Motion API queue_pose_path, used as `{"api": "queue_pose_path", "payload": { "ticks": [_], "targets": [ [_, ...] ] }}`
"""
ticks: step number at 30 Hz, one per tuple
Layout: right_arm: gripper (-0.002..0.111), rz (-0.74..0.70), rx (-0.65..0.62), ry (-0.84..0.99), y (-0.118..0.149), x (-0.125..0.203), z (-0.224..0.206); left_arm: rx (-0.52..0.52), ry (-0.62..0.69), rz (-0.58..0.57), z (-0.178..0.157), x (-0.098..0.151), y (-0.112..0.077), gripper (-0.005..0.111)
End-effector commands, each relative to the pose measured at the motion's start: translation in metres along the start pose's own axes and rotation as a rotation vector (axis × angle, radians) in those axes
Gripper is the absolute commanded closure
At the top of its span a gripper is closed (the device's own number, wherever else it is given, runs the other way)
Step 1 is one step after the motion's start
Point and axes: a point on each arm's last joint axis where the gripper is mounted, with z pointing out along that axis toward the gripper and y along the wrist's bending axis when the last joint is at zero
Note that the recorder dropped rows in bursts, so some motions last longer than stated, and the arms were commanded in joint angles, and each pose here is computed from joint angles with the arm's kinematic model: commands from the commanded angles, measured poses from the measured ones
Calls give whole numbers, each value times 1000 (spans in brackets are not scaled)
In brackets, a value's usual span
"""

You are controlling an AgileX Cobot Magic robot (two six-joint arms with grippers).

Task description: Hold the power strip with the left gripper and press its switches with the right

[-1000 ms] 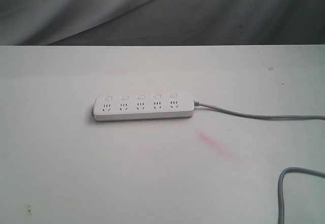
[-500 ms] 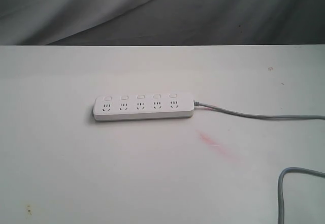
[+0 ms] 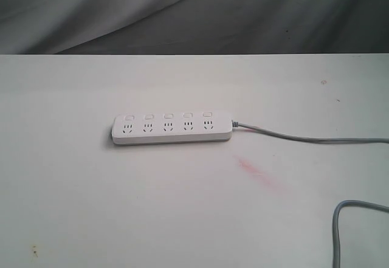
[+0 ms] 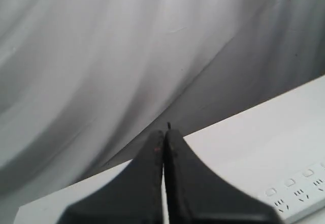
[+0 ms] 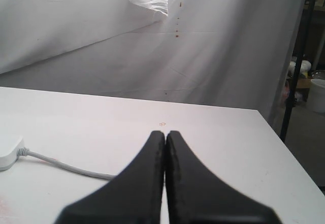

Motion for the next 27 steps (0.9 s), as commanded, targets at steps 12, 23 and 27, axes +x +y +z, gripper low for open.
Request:
{"api": "queue_pose_path", "payload": {
  "ticks": [12, 23, 27],
  "targets": [
    [108, -2, 9, 2, 0, 1, 0, -87, -237, -348, -14, 172, -60, 105],
    [108, -2, 9, 2, 0, 1, 0, 19, -118, -206, -26, 199, -78, 105],
    [108, -2, 9, 2, 0, 1, 0, 88, 13, -201, -26, 211, -86, 105]
  ]
}}
